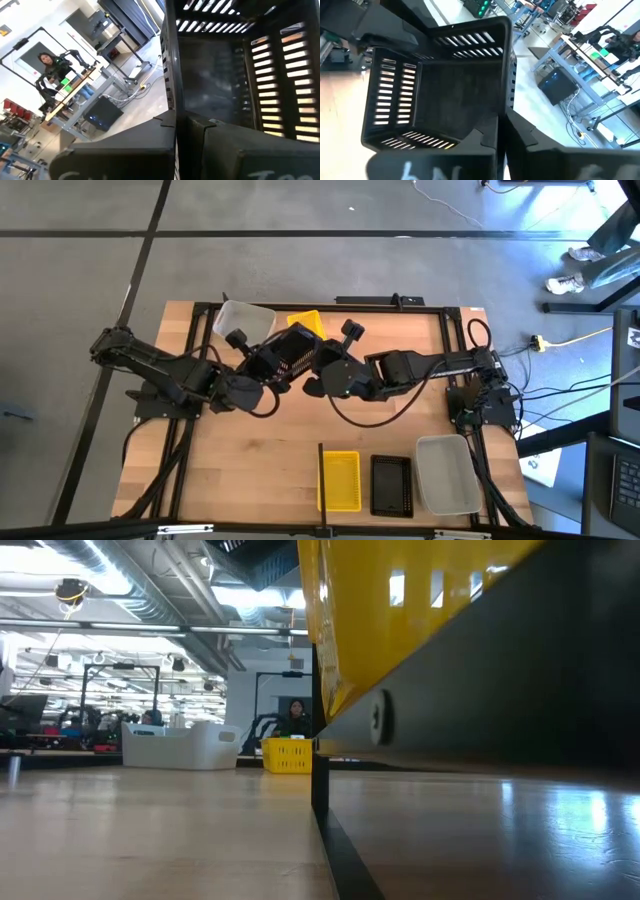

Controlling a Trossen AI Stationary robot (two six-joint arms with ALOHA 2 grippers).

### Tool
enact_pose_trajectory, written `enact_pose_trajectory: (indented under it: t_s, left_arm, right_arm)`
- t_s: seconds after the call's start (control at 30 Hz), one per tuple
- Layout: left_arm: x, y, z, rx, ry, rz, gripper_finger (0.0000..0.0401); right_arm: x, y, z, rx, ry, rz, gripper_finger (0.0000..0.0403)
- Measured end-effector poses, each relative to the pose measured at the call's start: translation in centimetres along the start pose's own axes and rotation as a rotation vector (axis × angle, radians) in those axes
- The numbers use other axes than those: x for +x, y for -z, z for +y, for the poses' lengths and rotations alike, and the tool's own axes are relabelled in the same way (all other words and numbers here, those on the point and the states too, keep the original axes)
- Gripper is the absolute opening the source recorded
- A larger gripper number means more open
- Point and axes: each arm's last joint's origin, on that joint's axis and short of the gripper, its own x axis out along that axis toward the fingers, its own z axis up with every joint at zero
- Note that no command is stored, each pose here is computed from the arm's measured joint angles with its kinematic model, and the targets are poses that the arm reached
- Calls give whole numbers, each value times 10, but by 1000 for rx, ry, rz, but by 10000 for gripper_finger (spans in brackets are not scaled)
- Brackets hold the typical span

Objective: Stack baskets on shelf by color
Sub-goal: Stack the black bin on top of the black bin on the shelf

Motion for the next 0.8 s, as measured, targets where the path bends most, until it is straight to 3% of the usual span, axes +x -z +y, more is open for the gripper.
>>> enact_pose_trajectory:
  t_s: [0.2, 0.47, 0.63, 0.8]
  left_arm:
    - [3, 0, 0, -24, 21, 3, 2]
    - [6, 0, 0, -33, 57, 6, 50]
    - [1, -1, -2, -46, 78, -7, 59]
    - [-10, -6, -5, -131, 122, -41, 56]
  right_arm:
    - [0, 0, 0, -4, -2, 2, 5]
    - [0, 2, 0, -24, 0, 14, 4]
    - [1, 6, 1, -33, -10, 40, 3]
    - [2, 8, -1, -53, 20, 54, 2]
